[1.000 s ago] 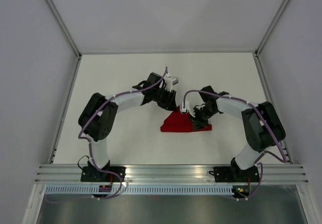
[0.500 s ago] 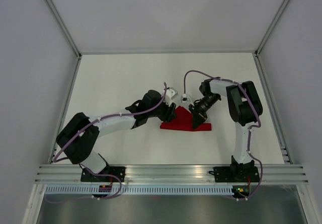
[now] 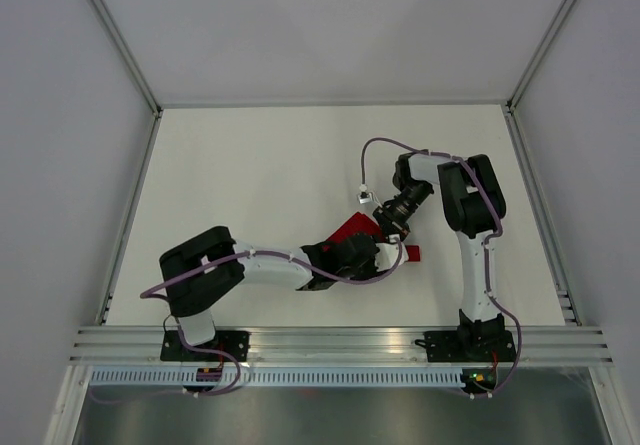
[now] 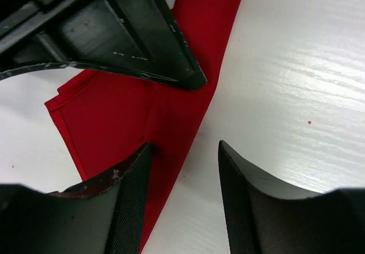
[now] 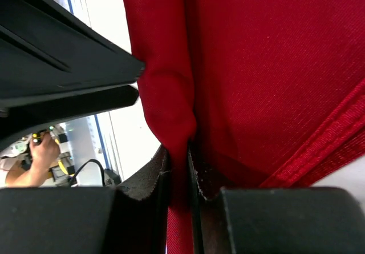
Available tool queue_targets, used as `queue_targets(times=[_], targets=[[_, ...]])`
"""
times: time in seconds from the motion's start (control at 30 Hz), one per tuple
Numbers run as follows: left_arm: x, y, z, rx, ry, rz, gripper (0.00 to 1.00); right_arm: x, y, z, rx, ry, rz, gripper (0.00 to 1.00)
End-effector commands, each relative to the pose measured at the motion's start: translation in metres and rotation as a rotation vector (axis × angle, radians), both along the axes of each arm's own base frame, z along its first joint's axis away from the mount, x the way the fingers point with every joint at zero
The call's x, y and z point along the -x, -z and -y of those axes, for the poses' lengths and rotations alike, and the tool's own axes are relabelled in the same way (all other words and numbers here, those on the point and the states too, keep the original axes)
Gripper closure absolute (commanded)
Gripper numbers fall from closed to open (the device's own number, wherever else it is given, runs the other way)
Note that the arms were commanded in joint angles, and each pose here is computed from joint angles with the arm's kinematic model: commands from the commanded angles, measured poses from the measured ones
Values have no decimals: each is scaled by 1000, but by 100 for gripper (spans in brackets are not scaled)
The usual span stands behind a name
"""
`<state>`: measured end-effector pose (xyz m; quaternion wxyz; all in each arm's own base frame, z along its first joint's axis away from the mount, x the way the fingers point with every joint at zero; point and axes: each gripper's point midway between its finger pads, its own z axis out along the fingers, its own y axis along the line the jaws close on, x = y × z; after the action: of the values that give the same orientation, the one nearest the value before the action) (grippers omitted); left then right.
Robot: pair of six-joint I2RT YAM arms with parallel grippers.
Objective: Fold the napkin, place the utensils inside, and roll it up
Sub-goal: Roll the napkin at the center of the board.
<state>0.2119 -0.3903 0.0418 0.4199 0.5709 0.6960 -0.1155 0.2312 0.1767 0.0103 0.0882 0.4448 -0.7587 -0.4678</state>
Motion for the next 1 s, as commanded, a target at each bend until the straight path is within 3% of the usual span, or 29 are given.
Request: queue_targets(times=[0.0, 0.27, 0.47, 0.63, 0.77, 0.83, 0.97], targets=[[-19, -12, 12, -43, 28, 167, 44, -22, 41, 14, 37, -85, 135, 87], [-33, 12, 12, -101, 7, 228, 43, -24, 43, 14, 37, -92, 107, 87], [-23, 45, 5, -158, 34, 161, 47, -27, 43, 17, 39, -90, 96, 86], [-8, 69, 0, -210, 85, 59, 70, -29, 43, 17, 37, -93, 84, 86], [0, 78, -1, -217, 119, -32, 84, -35, 38, 16, 33, -81, 111, 71], [5, 82, -1, -213, 140, -77, 88, -39, 31, 13, 22, -69, 133, 59], [15, 85, -2, -204, 162, -170, 92, -47, 10, 9, 2, -28, 178, 48]])
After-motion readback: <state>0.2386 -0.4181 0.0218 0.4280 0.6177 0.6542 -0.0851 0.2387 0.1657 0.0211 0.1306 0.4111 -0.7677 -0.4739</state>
